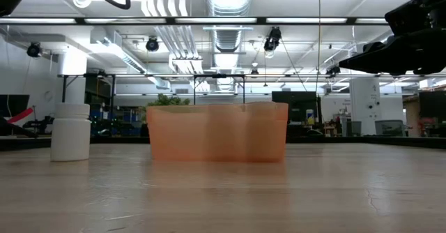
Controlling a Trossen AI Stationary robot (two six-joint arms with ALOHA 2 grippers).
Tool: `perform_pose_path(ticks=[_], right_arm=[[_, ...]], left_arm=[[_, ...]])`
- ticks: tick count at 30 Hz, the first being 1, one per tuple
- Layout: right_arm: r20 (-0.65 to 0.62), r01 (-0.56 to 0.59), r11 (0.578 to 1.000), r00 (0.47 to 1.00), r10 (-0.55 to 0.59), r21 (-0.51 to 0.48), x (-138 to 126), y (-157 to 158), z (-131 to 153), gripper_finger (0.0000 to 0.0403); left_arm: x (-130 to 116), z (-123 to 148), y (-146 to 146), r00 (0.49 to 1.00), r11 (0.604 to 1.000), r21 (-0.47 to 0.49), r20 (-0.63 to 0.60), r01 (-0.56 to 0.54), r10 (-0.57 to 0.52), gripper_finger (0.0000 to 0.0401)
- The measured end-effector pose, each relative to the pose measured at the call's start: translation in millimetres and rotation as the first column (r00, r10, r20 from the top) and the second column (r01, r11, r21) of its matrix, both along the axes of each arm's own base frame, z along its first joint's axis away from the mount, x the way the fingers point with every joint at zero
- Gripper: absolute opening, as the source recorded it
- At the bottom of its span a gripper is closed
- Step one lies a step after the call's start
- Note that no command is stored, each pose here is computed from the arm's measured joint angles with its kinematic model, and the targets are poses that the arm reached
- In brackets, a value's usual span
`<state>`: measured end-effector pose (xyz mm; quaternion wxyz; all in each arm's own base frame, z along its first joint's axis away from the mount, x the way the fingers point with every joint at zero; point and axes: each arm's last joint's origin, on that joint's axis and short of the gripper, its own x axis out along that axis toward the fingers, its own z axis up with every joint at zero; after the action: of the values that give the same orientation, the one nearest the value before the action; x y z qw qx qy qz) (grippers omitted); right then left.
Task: Pick and place pill bottles into a basket
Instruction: Put the bottom pill bottle into the bin
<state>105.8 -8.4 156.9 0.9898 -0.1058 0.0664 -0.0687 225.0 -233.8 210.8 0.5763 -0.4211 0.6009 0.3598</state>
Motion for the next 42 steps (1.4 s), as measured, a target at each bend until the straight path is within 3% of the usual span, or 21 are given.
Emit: perform_pose_path(ticks=[8,20,24,37,42], right_arm=[[0.0,0.0,1.0,1.0,0.0,0.0,0.0,0.0,0.0,0.0199],[0.0,0.0,1.0,1.0,0.0,0.0,0.0,0.0,0.0,0.0199],[0.0,0.0,1.0,1.0,0.0,0.0,0.0,0.0,0.0,0.0199],[0.0,0.0,1.0,1.0,0.0,0.0,0.0,0.0,0.0,0.0199],[0.0,0.0,1.0,1.0,0.0,0.0,0.0,0.0,0.0,0.0199]], left_arm=[[0.2,0.3,-0.2,0.999,0.999,-0.003,0.007,0.041,-0.041,0.0143],[12.4,11.3,3.7,0.977,0.978,-0.012,0.063,0.207,-0.206,0.0143],[21.7,18.3,10.7,0.956,0.963,0.03,0.117,0.268,-0.27,0.0143],[56.4,42.3,53.0,0.89,0.913,0.07,0.201,0.403,-0.408,0.0143],[62.6,46.0,76.2,0.873,0.887,0.088,0.158,0.454,-0.462,0.0143]])
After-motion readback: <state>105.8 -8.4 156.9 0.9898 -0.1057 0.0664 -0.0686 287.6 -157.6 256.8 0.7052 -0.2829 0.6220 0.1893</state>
